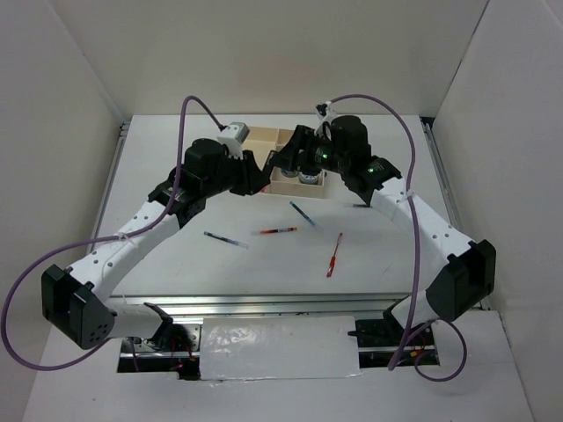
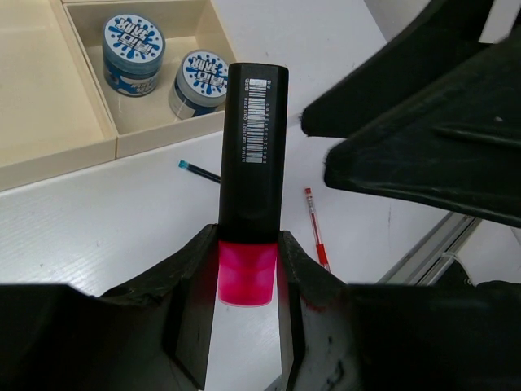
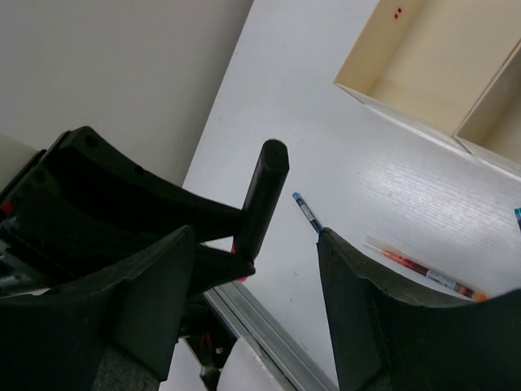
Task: Sort the stationery into containers
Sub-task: Place the pen in the storage box.
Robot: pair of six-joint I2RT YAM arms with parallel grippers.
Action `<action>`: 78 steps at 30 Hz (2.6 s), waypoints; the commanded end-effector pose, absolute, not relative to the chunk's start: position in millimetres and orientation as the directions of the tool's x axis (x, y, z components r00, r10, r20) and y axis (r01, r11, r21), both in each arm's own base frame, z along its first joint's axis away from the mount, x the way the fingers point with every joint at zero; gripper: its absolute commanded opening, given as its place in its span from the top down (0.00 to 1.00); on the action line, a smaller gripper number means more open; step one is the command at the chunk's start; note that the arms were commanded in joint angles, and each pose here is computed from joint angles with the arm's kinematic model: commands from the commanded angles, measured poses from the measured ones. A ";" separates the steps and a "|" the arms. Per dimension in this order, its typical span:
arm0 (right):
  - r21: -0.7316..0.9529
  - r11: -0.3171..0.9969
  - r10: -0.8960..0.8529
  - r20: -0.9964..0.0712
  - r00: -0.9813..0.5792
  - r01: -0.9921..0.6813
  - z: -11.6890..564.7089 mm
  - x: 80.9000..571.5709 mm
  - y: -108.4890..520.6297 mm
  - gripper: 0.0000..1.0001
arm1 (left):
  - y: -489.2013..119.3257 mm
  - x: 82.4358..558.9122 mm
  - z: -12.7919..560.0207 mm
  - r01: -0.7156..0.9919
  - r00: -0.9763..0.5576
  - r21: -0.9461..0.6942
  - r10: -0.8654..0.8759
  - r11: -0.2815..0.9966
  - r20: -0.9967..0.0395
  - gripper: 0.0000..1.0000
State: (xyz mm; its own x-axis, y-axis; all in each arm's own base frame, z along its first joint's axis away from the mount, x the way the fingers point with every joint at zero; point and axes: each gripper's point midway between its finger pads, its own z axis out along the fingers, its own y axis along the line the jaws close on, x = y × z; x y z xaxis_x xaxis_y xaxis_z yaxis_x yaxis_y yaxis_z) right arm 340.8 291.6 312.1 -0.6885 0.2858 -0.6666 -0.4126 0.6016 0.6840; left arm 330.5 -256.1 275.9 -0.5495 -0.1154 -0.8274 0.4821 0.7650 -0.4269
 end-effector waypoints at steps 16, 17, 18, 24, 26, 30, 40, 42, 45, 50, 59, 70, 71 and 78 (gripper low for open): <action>0.680 0.563 0.307 -0.700 -0.645 -0.470 338.3 362.8 318.8 1.00 | -266.4 322.6 319.1 0.542 -0.497 -0.444 -0.154 0.714 -0.854 0.85; 0.659 0.572 0.299 -0.722 -0.624 -0.488 342.5 364.8 315.4 1.00 | -264.1 322.6 317.3 0.538 -0.496 -0.437 -0.148 0.721 -0.856 0.75; 0.644 0.586 0.298 -0.736 -0.607 -0.493 344.1 370.3 309.8 1.00 | -259.0 324.9 314.2 0.524 -0.497 -0.428 -0.144 0.736 -0.856 0.65; 0.239 0.730 0.050 -0.953 -0.299 -0.640 363.6 416.9 273.5 1.00 | -183.8 347.2 301.6 0.409 -0.430 -0.331 -0.140 0.850 -0.892 0.04; -0.010 0.750 -0.144 -0.978 -0.148 -0.661 354.4 441.0 265.0 1.00 | -168.9 350.8 300.4 0.415 -0.402 -0.300 -0.122 0.859 -0.907 0.01; -0.357 0.690 -0.431 -0.902 0.039 -0.630 323.2 482.8 255.9 1.00 | -135.4 361.6 275.1 0.374 -0.452 -0.283 -0.092 0.883 -0.887 0.01; -0.729 0.511 -0.751 -0.636 0.175 -0.455 256.6 598.9 245.1 1.00 | -117.1 367.1 220.2 0.403 -0.580 -0.315 -0.026 0.859 -0.814 0.01; -0.771 0.467 -0.785 -0.587 0.197 -0.434 249.8 615.0 245.8 1.00 | -117.4 366.9 216.7 0.410 -0.576 -0.314 -0.024 0.857 -0.817 0.01; -0.797 0.417 -0.820 -0.537 0.198 -0.436 230.4 633.6 243.7 1.00 | -115.1 365.7 205.5 0.399 -0.596 -0.318 -0.021 0.860 -0.803 0.01; -0.830 0.330 -0.861 -0.460 0.216 -0.450 196.6 644.6 238.4 1.00 | -107.4 368.5 190.6 0.392 -0.625 -0.330 -0.015 0.859 -0.781 0.01; -0.800 0.264 -0.881 -0.428 0.204 -0.538 156.8 640.9 236.6 0.97 | -91.5 372.4 182.4 0.436 -0.635 -0.294 0.059 0.851 -0.771 0.01; -0.768 0.293 -0.889 -0.439 0.135 -0.569 142.9 633.6 231.4 0.62 | -85.7 367.1 165.6 0.598 -0.583 -0.218 0.233 0.771 -0.778 0.01; -0.764 0.294 -0.888 -0.440 0.130 -0.574 141.9 633.1 230.4 0.60 | -83.0 362.6 155.2 0.642 -0.573 -0.191 0.299 0.743 -0.763 0.01; -0.739 0.365 -0.854 -0.508 0.113 -0.567 175.9 620.7 232.3 0.57 | -78.9 350.1 134.2 0.837 -0.468 -0.172 0.519 0.519 -0.715 0.21</action>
State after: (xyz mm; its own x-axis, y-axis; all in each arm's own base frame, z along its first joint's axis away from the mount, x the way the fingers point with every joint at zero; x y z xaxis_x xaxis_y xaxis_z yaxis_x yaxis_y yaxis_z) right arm 628.1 227.7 125.5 0.1102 -0.8887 -0.4450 -0.6036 0.2958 -0.7403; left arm 361.0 -75.7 128.7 -0.5940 0.4021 -0.6967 0.7005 0.6844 -0.2022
